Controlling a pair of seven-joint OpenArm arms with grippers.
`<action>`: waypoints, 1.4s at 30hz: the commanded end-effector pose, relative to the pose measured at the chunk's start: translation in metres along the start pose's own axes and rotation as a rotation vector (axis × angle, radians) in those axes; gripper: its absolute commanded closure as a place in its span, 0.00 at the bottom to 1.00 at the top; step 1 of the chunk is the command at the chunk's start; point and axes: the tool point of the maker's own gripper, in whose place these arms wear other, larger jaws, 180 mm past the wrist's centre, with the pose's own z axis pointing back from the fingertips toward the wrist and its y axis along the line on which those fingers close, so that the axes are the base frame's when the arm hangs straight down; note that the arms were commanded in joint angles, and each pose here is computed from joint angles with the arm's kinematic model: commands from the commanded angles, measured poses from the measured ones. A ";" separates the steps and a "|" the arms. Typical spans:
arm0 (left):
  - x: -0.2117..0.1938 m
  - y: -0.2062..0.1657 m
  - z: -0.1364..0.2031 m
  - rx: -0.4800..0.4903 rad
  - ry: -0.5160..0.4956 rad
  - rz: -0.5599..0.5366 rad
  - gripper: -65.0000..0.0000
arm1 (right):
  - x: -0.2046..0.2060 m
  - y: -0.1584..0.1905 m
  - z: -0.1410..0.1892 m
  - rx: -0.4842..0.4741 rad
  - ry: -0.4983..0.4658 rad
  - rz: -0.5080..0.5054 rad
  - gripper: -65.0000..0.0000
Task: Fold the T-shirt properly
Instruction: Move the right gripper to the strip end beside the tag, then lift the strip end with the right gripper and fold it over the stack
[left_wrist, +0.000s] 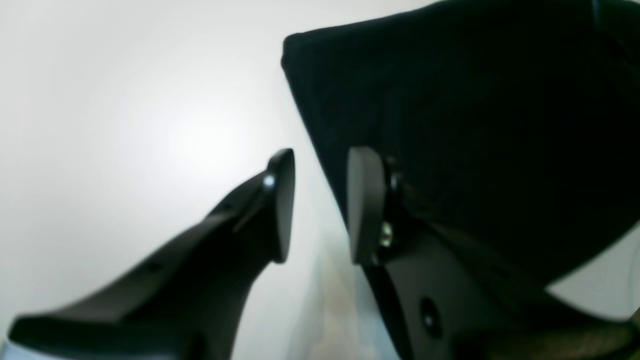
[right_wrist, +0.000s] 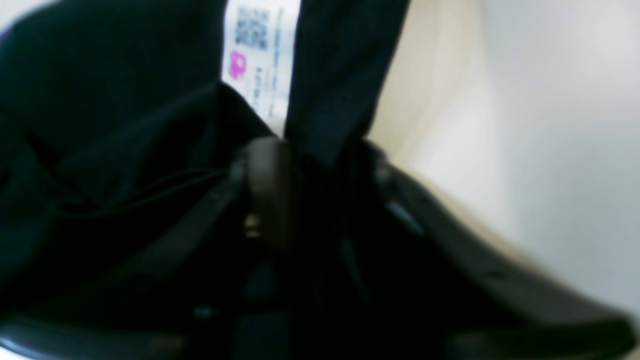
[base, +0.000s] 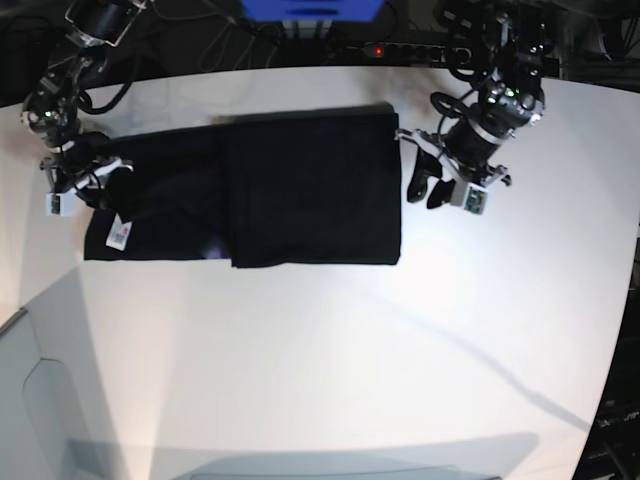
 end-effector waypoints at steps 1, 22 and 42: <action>0.011 0.002 0.003 0.001 -0.040 -0.011 0.73 | -0.027 -0.002 0.000 -0.004 0.132 0.040 0.82; -0.044 0.043 -0.041 0.069 0.107 0.128 0.73 | 0.089 0.061 0.047 -0.002 -0.188 0.278 1.00; -0.022 0.037 -0.065 0.054 0.056 0.178 0.73 | 0.073 0.312 0.070 0.629 -0.270 0.442 1.00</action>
